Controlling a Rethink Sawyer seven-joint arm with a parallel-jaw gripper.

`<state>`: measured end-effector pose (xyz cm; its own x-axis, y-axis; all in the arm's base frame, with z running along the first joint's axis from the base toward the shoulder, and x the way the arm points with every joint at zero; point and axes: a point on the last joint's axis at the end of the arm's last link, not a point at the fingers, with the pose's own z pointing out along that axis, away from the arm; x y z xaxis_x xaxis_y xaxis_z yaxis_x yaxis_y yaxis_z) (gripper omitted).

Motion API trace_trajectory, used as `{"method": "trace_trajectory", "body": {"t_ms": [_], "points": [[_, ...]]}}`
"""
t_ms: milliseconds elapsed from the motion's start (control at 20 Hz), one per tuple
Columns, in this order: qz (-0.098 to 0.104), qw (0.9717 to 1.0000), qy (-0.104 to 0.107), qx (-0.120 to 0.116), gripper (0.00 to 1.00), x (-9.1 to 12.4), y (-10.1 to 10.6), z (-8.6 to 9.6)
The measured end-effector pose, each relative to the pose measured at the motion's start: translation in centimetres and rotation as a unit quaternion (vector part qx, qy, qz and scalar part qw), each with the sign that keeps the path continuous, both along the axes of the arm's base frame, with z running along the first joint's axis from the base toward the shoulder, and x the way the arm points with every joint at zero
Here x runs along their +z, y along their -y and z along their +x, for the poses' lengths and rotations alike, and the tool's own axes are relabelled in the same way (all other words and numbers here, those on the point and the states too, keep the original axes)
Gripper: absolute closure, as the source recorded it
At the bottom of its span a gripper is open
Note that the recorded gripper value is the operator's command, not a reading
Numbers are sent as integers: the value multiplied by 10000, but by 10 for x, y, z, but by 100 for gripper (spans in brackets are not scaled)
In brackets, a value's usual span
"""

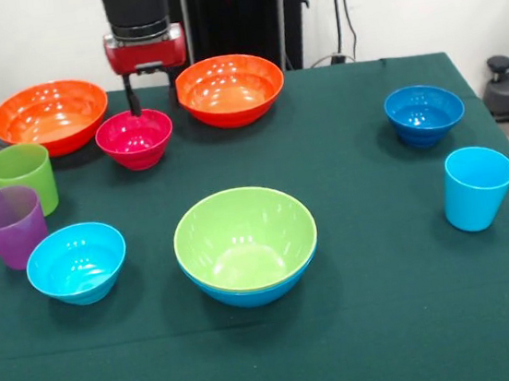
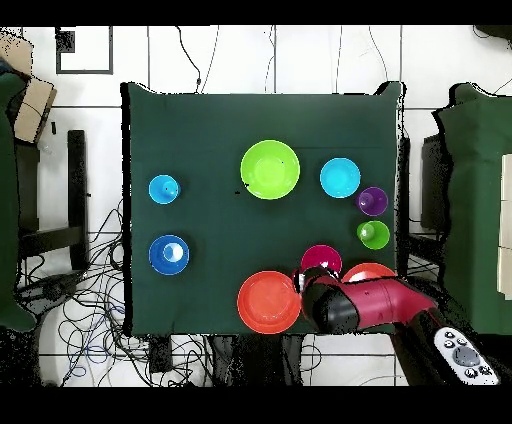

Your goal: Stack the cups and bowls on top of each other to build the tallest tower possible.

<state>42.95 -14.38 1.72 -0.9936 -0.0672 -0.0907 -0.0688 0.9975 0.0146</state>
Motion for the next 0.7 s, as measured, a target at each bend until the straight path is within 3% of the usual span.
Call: {"method": "trace_trajectory", "body": {"t_ms": [300,700], "points": [[66,9999,-48,-122,0,-6,6,-6],[140,9998,-153,66,0,-17,-12,-7]]}}
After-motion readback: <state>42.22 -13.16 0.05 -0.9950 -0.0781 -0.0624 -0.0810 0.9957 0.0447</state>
